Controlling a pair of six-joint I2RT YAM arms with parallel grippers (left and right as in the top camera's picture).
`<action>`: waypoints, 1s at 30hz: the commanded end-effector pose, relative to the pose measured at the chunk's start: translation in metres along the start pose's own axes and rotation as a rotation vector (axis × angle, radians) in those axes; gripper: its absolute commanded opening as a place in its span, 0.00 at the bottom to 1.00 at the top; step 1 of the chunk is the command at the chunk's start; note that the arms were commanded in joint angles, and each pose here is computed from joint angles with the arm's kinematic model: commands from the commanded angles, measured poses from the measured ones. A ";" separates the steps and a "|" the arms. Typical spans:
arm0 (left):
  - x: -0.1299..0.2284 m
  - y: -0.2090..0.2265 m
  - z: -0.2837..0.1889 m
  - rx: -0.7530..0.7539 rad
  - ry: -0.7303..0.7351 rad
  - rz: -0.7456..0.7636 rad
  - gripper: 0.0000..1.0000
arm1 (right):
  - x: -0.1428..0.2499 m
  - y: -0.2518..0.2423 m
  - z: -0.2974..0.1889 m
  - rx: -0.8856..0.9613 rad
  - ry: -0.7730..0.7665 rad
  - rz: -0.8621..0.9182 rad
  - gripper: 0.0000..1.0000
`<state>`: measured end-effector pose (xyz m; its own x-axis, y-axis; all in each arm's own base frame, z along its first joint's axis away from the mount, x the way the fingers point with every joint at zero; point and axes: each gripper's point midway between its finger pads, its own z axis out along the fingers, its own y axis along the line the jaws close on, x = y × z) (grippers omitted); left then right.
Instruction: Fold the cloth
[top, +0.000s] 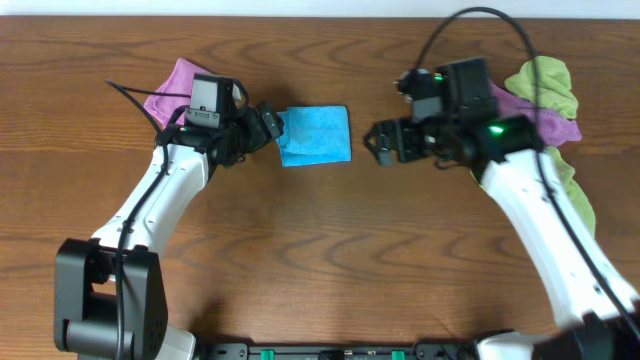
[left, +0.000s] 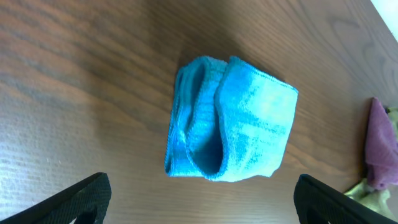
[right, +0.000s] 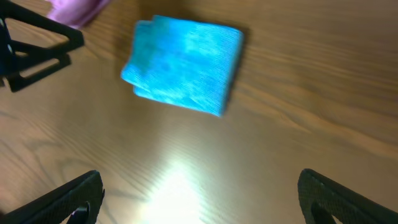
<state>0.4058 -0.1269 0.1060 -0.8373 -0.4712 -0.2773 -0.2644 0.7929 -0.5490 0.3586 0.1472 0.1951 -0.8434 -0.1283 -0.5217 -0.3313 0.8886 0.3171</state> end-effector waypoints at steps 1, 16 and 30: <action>0.006 -0.004 -0.002 0.028 0.031 -0.050 0.95 | 0.003 -0.018 -0.029 0.065 -0.048 -0.046 0.99; 0.050 0.014 0.017 0.001 0.160 -0.154 0.95 | 0.126 -0.065 -0.074 0.162 -0.219 0.238 0.99; 0.054 0.017 0.033 0.061 0.109 -0.258 0.95 | 0.168 -0.053 -0.082 0.151 -0.314 0.306 0.99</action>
<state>0.3745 -0.1504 0.0629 -0.8166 -0.5716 -0.0807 -0.4022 0.6636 -0.6308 0.2015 0.0429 0.1592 -0.7083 0.2357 -0.6654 -0.0298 0.9318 0.3618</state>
